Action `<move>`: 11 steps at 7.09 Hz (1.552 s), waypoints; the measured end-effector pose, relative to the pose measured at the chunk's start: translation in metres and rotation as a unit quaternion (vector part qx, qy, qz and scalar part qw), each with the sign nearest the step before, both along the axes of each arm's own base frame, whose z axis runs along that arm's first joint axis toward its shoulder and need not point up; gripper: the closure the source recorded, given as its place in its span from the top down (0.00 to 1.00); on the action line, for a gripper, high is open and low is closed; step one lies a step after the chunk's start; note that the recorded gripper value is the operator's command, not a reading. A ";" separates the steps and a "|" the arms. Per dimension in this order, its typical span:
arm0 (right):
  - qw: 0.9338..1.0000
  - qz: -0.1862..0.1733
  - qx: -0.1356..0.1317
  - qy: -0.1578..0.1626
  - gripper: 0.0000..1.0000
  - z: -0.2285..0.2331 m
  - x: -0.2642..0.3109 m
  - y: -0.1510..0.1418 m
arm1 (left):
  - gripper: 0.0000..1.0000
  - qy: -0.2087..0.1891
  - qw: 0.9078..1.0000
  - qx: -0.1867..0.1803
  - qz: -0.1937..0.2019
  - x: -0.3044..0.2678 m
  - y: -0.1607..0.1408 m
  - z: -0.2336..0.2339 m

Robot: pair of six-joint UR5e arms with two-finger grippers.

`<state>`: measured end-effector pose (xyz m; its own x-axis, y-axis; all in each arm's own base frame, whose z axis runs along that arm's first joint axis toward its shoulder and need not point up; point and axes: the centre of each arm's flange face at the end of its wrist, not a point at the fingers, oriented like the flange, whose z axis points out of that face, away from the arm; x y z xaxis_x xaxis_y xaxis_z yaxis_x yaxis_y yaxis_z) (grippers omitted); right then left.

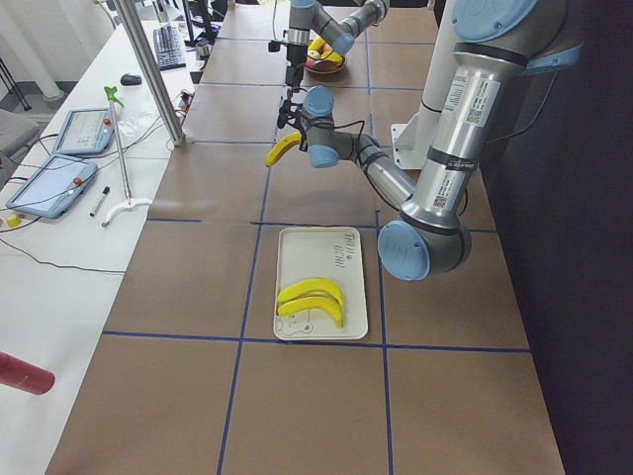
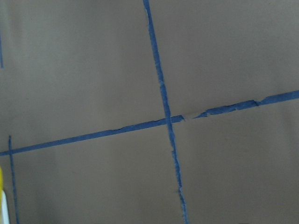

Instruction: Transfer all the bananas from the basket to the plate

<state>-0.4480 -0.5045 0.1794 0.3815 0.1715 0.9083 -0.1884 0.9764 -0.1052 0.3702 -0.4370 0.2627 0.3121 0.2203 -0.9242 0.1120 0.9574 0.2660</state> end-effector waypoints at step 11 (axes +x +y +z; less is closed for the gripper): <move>0.977 -0.094 0.071 0.176 1.00 0.045 0.083 -0.005 | 0.11 -0.205 0.978 0.031 0.040 -0.141 0.050 0.218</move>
<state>-0.3651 -0.5100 0.2246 0.6874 -0.0500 0.7245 -0.0040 0.9974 0.0726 0.2293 -0.3874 0.4803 0.6323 0.3109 -0.7096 -0.0903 0.9393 0.3311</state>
